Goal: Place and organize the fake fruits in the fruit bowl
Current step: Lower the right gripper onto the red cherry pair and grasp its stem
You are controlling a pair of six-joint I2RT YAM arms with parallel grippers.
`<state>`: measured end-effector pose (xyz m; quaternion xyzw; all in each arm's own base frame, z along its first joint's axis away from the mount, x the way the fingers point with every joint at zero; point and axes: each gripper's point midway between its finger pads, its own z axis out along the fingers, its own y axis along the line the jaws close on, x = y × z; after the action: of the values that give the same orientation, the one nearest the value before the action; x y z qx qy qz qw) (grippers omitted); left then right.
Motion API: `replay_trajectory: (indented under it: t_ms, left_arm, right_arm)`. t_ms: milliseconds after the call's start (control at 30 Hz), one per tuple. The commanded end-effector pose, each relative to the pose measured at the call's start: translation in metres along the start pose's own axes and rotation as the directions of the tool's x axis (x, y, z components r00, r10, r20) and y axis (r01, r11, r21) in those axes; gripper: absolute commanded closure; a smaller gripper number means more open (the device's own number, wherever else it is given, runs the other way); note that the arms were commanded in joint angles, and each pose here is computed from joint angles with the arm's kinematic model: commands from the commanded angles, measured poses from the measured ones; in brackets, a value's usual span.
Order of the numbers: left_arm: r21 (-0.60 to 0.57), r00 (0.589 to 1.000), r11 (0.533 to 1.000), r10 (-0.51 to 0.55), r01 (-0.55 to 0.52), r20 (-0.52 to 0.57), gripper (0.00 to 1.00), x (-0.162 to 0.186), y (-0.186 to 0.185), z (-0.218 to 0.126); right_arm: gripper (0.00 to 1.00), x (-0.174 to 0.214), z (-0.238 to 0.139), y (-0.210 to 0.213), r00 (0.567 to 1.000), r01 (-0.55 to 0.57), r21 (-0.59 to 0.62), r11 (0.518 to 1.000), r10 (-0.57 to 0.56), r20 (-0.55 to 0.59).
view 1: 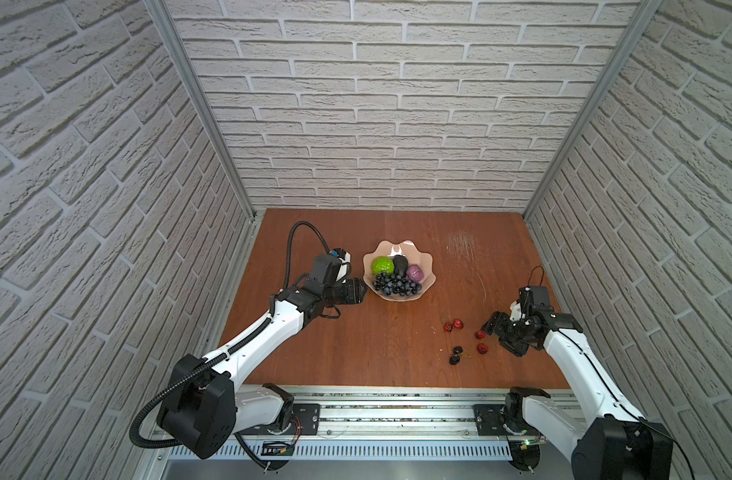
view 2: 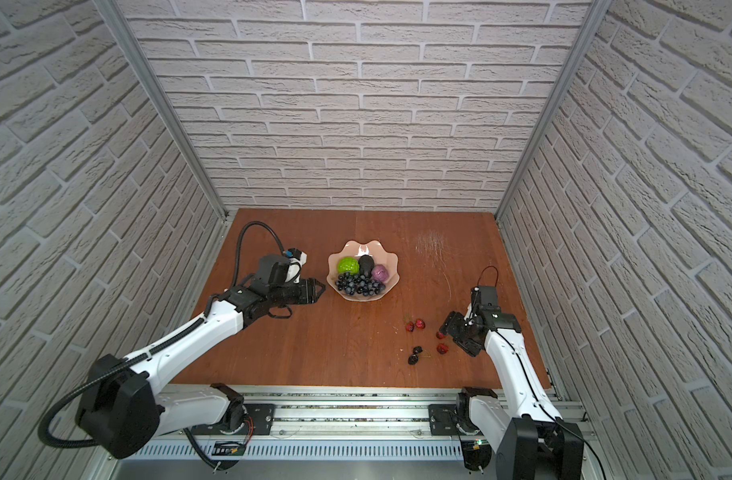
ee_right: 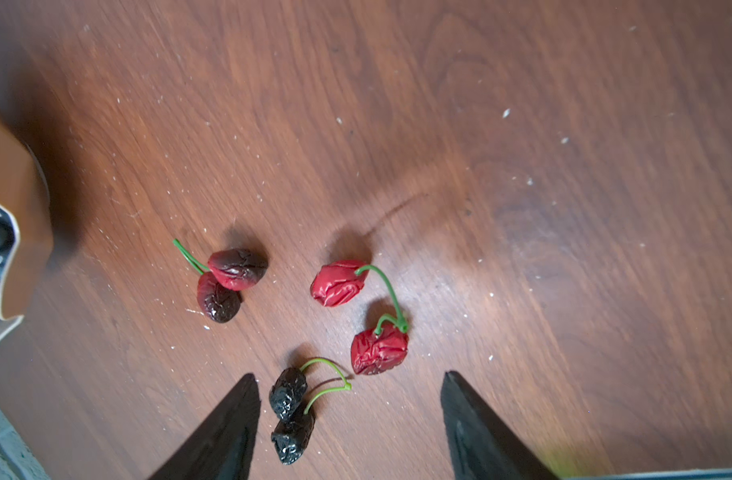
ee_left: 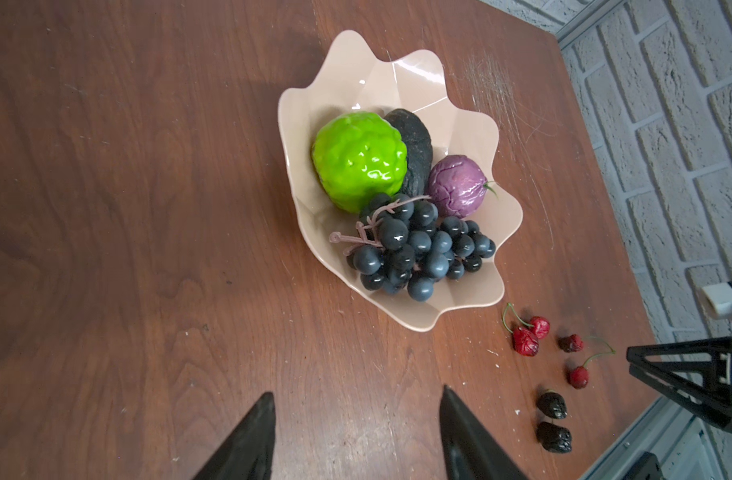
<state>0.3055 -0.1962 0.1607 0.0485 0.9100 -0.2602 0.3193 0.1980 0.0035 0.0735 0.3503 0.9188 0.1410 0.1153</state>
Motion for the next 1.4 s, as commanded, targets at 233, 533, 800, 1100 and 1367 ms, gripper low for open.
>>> replay_trajectory:
  t_ms: [233, 533, 800, 1100, 1367]
  left_arm:
    - [0.04, 0.998, 0.999, -0.013, 0.011, 0.059, 0.37, -0.017, -0.006, -0.005]
    - [0.034, 0.997, 0.999, -0.029, 0.026, 0.066, 0.37, -0.02, -0.007, -0.007]
    - [0.029, 0.997, 0.999, -0.035, 0.033, 0.067, 0.37, -0.023, -0.008, -0.009]
    - [0.028, 0.997, 0.999, -0.04, 0.038, 0.059, 0.37, -0.024, -0.008, -0.007]
    - [0.018, 0.997, 0.999, -0.043, 0.041, 0.061, 0.37, -0.023, -0.007, -0.01]
  right_arm:
    - [0.33, 0.001, 0.024, -0.001, 0.998, -0.054, -0.05, 0.997, 0.052, -0.035]
    - [0.44, -0.005, 0.04, 0.0, 0.996, -0.075, -0.086, 0.993, 0.071, -0.049]
    - [0.59, -0.007, 0.045, 0.001, 0.996, -0.077, -0.11, 0.991, 0.072, -0.047]
    - [0.9, -0.006, 0.044, 0.003, 0.997, -0.075, -0.128, 0.989, 0.071, -0.037]
    - [0.94, -0.013, 0.04, 0.009, 0.999, -0.045, -0.144, 0.988, 0.043, -0.022]
